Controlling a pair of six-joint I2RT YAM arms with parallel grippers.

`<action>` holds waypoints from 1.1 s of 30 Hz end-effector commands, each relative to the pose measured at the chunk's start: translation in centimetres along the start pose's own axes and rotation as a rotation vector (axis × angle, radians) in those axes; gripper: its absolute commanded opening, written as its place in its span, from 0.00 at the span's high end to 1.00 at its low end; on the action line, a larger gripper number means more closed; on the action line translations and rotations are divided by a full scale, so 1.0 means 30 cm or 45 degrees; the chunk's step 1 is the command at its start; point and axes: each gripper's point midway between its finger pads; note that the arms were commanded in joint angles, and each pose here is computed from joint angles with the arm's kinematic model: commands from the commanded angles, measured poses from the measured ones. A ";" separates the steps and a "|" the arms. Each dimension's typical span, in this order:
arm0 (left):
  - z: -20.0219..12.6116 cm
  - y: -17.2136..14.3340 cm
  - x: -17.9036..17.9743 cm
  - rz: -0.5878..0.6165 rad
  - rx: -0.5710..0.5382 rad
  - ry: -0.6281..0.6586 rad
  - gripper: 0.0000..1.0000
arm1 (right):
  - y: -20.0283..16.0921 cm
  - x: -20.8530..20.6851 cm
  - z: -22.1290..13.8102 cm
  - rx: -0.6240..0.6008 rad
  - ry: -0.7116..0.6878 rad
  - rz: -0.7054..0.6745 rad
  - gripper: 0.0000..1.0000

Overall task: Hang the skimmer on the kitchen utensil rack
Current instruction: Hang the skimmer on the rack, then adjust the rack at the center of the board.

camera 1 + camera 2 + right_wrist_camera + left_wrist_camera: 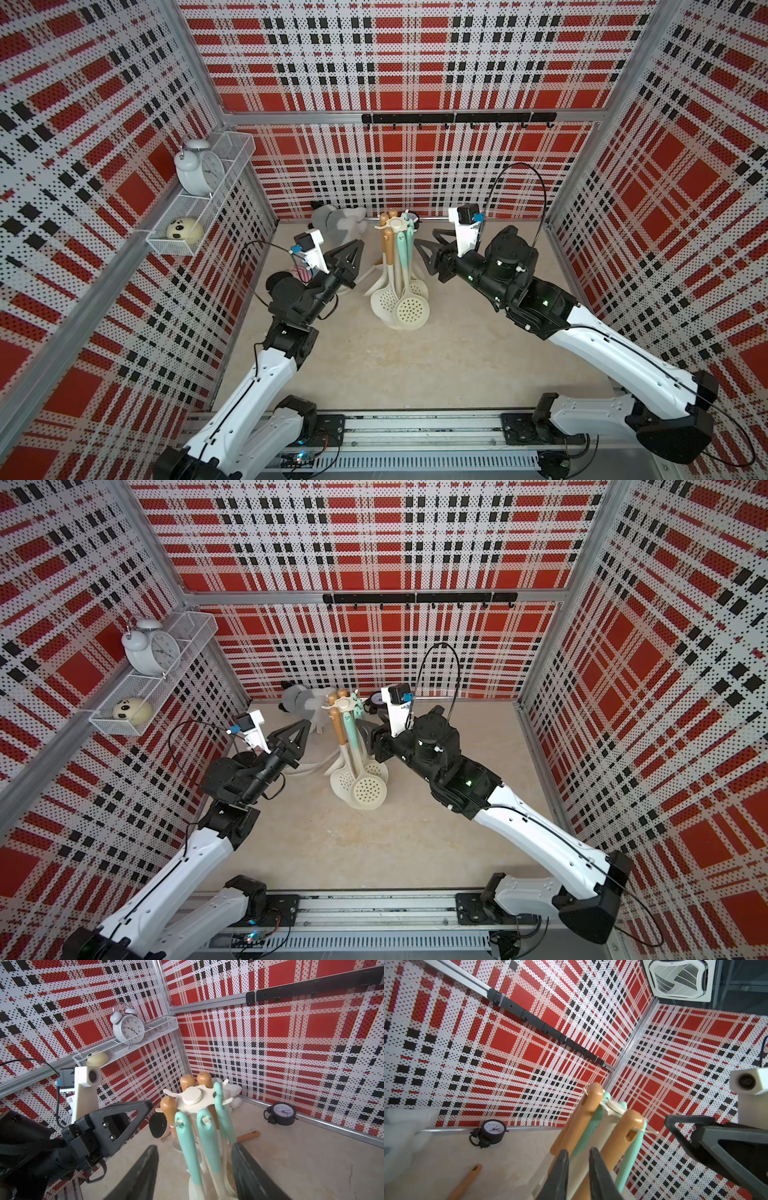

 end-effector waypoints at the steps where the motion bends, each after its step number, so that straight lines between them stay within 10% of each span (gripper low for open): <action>1: 0.028 0.088 -0.046 0.002 -0.065 -0.053 0.79 | -0.042 -0.027 0.044 0.077 -0.017 -0.017 0.46; 12: 0.137 0.093 -0.034 -0.016 0.050 -0.061 0.84 | -0.043 -0.057 0.109 0.085 0.059 0.015 0.69; 21: 0.178 0.055 -0.052 -0.009 0.135 -0.123 0.85 | -0.015 -0.011 0.101 0.035 0.177 -0.007 0.61; 33: 0.157 -0.020 -0.135 0.043 0.199 -0.219 0.86 | -0.006 -0.101 0.119 0.042 0.058 0.005 0.82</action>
Point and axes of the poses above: each gripper's point midway between its finger pads, its own z axis out along the fingers, its own x axis along the line the jaws close on, y = z × x, and after that the axes turned 9 degrees about -z, right-handed
